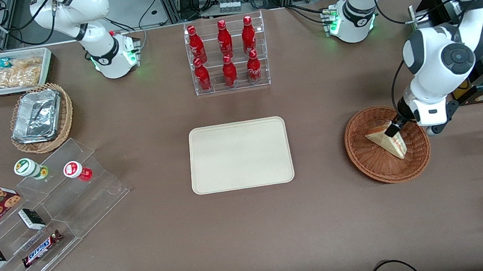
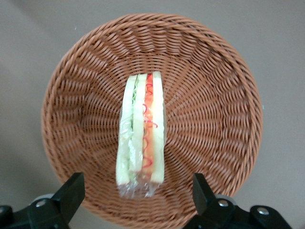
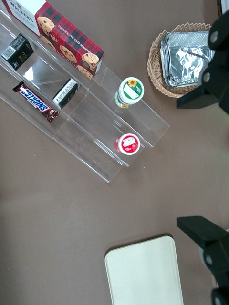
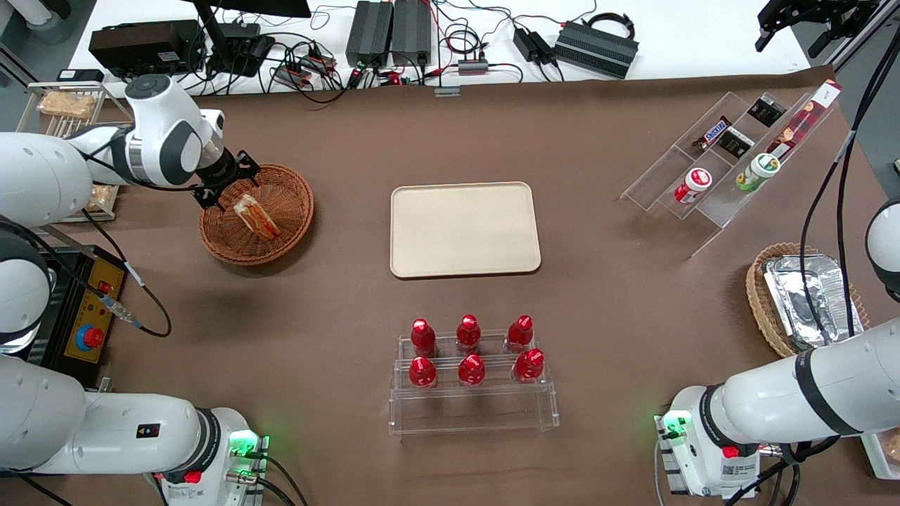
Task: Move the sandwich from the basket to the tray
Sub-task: 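Close the left gripper on the wrapped sandwich and lift it, then carry the sandwich with the left gripper over the cream tray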
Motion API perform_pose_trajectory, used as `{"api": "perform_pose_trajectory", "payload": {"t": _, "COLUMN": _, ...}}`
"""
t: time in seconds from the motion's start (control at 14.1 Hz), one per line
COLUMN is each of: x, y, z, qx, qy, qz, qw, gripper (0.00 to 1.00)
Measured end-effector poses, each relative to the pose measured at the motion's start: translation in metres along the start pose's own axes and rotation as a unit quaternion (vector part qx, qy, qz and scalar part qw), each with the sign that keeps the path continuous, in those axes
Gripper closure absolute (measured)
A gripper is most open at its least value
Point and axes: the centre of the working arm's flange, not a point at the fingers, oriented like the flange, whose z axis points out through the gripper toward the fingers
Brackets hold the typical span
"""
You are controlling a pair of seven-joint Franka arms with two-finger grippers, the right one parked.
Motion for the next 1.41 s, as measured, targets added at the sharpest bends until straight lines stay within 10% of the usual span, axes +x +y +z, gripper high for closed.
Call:
{"api": "perform_pose_trajectory", "payload": {"t": 0.42, "x": -0.002, "y": -0.001, "z": 0.052, "qx": 0.015, "qy": -0.013, "qz": -0.042, "qw": 0.9989, "gripper": 0.06}}
{"api": "perform_pose_trajectory", "payload": {"t": 0.99, "x": -0.002, "y": 0.010, "z": 0.034, "qx": 0.013, "qy": -0.011, "qz": -0.017, "qw": 0.9997, "gripper": 0.82}}
{"api": "perform_pose_trajectory", "payload": {"t": 1.41, "x": -0.060, "y": 0.085, "z": -0.047, "qx": 0.058, "qy": -0.048, "qz": 0.181, "qw": 0.9806, "gripper": 0.85}}
